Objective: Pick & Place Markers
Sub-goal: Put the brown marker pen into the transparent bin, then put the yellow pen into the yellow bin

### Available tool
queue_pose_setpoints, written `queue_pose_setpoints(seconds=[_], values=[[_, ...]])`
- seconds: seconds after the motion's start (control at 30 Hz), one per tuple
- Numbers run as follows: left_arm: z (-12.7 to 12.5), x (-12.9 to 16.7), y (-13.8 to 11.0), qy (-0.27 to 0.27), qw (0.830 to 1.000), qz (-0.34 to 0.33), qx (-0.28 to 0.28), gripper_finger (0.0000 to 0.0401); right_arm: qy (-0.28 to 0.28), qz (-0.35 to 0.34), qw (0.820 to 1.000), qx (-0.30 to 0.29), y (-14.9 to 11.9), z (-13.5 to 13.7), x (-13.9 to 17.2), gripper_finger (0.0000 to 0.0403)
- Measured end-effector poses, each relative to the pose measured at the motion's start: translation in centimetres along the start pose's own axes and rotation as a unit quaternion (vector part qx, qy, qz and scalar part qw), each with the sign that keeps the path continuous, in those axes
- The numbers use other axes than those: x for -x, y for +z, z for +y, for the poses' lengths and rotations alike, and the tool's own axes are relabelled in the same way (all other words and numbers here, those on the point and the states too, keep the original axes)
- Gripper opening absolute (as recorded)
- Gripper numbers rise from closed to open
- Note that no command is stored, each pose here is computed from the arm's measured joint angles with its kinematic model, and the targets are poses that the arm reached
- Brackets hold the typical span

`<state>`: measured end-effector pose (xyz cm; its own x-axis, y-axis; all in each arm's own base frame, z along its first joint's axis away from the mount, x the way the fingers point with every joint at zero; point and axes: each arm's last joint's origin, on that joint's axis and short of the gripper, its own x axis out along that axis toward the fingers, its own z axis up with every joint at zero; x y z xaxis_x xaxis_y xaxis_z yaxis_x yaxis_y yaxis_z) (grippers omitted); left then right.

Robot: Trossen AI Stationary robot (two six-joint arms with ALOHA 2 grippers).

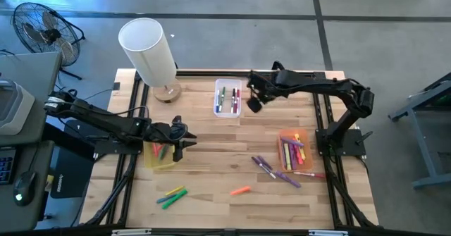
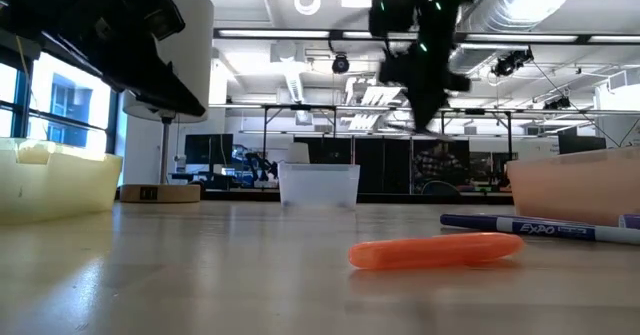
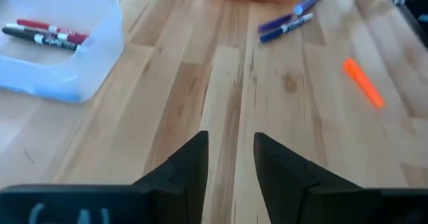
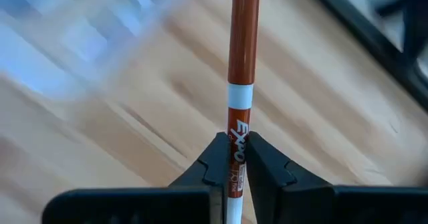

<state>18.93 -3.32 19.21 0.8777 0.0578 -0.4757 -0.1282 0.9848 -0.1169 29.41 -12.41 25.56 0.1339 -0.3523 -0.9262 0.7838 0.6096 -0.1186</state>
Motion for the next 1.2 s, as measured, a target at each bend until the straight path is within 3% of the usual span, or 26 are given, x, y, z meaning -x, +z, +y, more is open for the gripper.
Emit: queue_pose_setpoints(seconds=[0.1,0.3,0.73,1.2], values=[[0.0,-0.1,0.0,0.003,1.000,0.001,0.000,0.0119,0.063,-0.078,0.994,-0.036,2.0,1.4,2.1,0.0024],[0.0,-0.1,0.0,0.003,1.000,0.002,-0.001,0.0120,0.202,-0.187,0.958,-0.077,4.9,3.4,2.9,0.0019],[0.0,-0.1,0.0,0.003,1.000,0.001,0.007,0.0120,0.196,-0.108,0.969,-0.107,5.9,6.3,-7.2,0.0025],[0.0,-0.1,-0.1,0.003,1.000,0.002,0.011,0.0120,0.180,-0.111,0.972,-0.098,6.1,6.3,-8.4,0.0083]])
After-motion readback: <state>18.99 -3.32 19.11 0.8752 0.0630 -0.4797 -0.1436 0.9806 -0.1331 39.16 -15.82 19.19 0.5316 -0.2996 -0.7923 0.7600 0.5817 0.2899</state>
